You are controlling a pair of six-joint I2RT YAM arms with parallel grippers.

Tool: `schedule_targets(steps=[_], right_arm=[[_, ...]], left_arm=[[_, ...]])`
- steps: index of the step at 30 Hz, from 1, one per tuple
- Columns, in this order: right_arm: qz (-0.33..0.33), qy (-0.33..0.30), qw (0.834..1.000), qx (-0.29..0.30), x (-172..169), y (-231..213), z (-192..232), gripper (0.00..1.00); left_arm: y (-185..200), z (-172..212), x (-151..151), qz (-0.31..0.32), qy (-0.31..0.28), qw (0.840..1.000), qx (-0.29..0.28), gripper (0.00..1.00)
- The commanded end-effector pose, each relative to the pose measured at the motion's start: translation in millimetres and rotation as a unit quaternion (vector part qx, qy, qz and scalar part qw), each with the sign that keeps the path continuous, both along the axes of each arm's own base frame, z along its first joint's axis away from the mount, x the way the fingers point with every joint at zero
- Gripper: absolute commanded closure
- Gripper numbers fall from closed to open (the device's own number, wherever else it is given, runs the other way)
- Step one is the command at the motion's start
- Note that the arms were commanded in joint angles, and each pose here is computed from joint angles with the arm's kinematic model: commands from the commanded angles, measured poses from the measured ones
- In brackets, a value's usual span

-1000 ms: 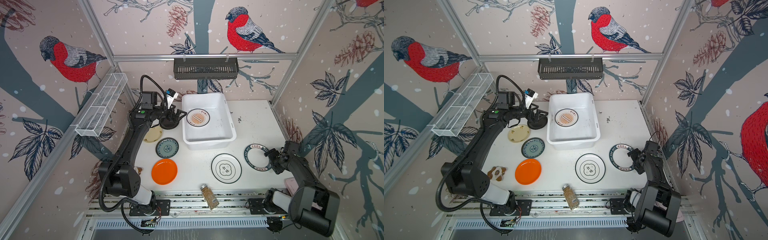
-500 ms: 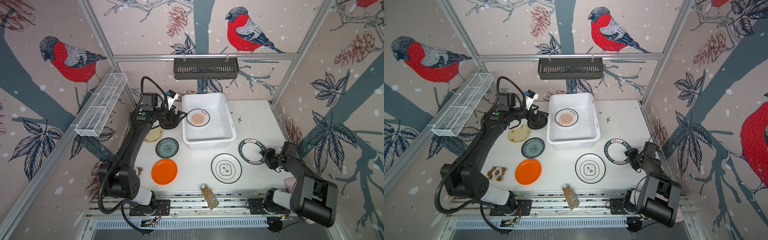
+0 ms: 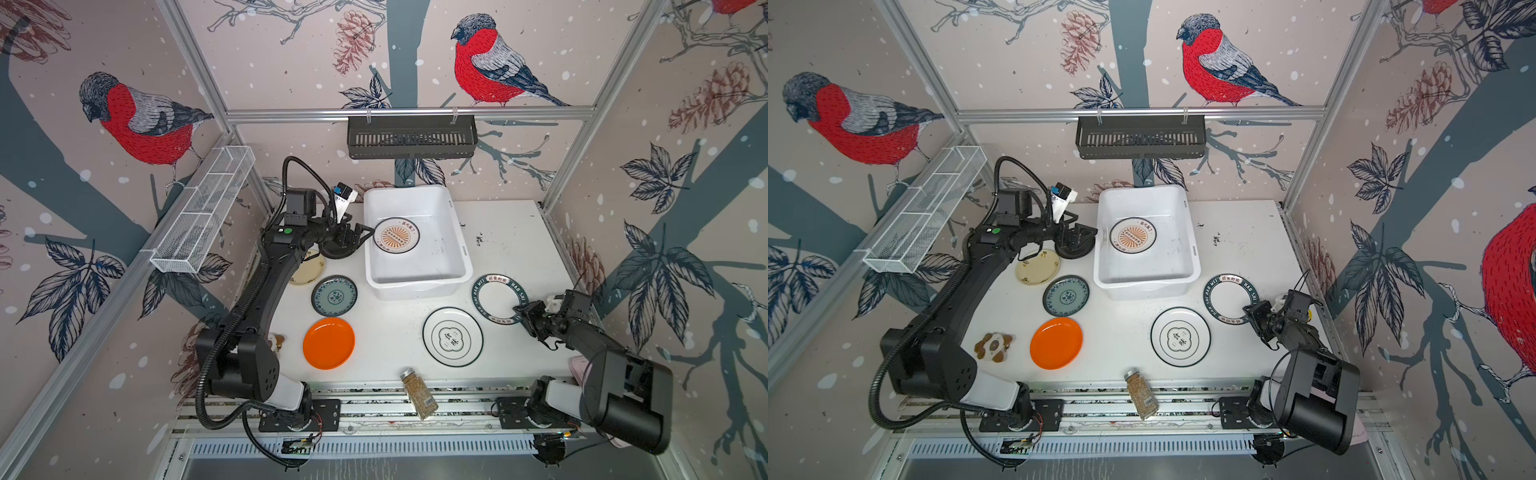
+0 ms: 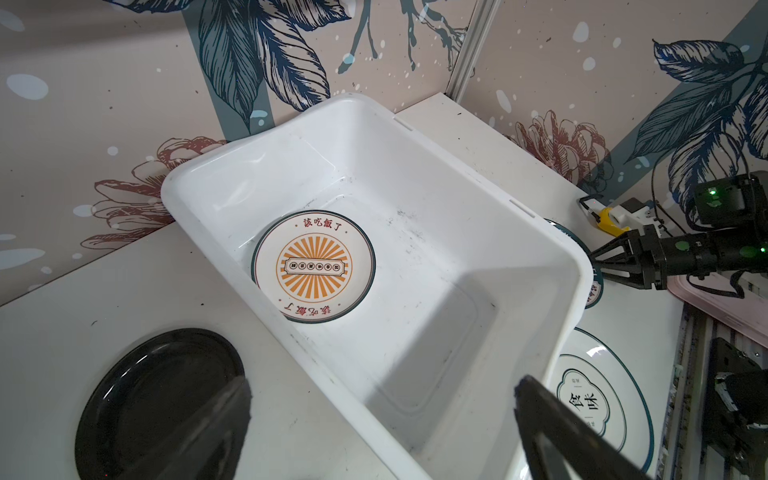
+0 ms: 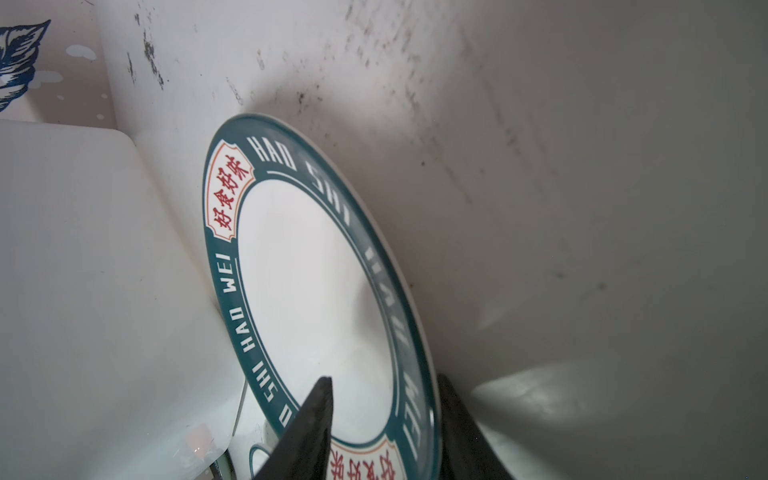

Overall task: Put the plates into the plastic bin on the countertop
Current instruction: 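Close right gripper on the green-rimmed plate's rim and tilt it upright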

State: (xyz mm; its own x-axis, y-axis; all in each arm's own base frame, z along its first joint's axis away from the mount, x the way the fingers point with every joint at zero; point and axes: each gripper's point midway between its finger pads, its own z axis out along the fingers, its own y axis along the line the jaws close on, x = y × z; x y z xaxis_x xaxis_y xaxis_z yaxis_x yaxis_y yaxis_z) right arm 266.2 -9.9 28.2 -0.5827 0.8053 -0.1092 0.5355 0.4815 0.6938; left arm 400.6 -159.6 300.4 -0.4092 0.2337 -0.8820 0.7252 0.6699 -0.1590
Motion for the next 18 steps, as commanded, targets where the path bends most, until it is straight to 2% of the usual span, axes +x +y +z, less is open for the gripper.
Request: schedule_targets(steps=[1,18], right_arm=[[-0.008,0.016,1.000,0.006,-7.8,2.3,-7.6,0.59],[-0.016,-0.022,0.999,0.039,-3.9,10.3,-9.2,0.74]], left_arm=[[-3.3,9.1,0.1,-0.007,-0.020,1.000,-0.010,0.02],[-8.0,7.5,-5.9,-0.011,-0.018,1.000,-0.018,0.02]])
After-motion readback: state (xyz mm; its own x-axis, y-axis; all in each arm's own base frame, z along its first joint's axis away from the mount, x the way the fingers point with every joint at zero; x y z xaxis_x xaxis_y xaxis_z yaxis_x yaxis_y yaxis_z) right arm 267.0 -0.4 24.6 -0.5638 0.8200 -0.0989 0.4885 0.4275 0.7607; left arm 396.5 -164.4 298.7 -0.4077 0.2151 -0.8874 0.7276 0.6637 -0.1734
